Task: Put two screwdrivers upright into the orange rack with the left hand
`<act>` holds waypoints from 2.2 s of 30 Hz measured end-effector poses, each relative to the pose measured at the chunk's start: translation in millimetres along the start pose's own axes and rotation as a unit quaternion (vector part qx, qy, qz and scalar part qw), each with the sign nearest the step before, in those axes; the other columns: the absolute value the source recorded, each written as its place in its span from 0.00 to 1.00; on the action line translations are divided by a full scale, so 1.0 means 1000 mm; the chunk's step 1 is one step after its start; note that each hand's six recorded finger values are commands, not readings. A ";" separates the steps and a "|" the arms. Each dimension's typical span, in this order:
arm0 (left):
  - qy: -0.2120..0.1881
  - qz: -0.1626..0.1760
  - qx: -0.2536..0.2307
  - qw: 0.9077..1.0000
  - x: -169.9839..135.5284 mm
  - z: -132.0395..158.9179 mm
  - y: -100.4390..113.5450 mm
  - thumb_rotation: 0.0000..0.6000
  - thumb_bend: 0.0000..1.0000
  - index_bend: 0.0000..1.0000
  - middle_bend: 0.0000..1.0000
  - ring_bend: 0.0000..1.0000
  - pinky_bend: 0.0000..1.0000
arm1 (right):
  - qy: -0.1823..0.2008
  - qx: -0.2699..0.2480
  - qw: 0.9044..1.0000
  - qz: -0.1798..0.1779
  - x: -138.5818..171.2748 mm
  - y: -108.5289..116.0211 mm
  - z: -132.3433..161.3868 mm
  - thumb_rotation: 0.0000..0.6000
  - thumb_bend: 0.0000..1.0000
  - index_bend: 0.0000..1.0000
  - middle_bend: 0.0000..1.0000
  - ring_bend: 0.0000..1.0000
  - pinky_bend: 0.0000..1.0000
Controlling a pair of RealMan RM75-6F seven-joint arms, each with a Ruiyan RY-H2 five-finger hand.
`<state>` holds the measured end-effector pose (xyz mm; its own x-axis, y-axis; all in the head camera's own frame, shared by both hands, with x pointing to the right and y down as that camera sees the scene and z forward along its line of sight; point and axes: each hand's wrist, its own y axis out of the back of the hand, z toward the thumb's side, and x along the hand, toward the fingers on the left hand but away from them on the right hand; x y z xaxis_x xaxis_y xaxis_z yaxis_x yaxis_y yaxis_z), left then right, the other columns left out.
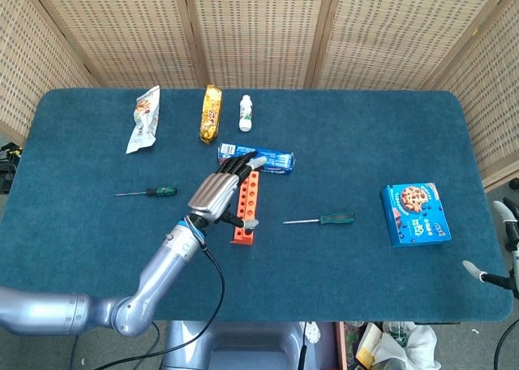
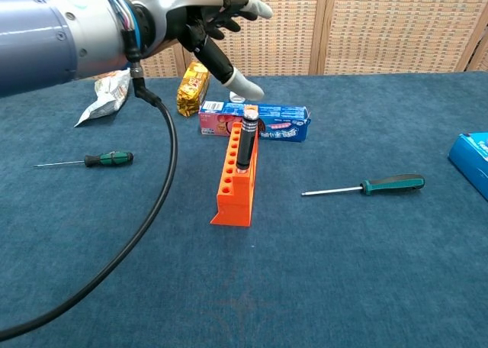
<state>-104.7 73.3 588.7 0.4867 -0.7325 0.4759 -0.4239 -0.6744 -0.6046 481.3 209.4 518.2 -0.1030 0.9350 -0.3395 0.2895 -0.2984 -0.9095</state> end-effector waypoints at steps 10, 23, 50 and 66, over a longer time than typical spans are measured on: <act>0.022 -0.006 0.004 1.000 0.008 -0.010 -0.011 1.00 0.00 0.00 0.00 0.00 0.00 | -0.003 -0.004 1.000 -0.001 -0.001 0.002 -0.002 1.00 0.00 0.00 0.00 0.00 0.00; 0.035 -0.019 0.012 0.999 -0.003 -0.023 -0.004 1.00 0.00 0.00 0.00 0.00 0.00 | -0.003 -0.003 1.000 -0.001 -0.001 0.002 -0.002 1.00 0.00 0.00 0.00 0.00 0.00; 0.008 -0.007 0.007 1.000 -0.018 -0.026 0.011 1.00 0.00 0.00 0.00 0.00 0.00 | -0.001 -0.001 1.000 0.002 0.000 0.000 0.000 1.00 0.00 0.00 0.00 0.00 0.00; 0.018 -0.014 0.007 1.000 -0.002 -0.025 -0.012 1.00 0.00 0.00 0.00 0.00 0.00 | -0.004 -0.005 1.000 0.000 -0.001 0.002 -0.003 1.00 0.00 0.00 0.00 0.00 0.00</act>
<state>-119.7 80.4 611.5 0.4696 -0.7170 0.5152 -0.4004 -0.6930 -0.5995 484.8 208.1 517.5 -0.1110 0.9330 -0.3424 0.2996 -0.2971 -0.9066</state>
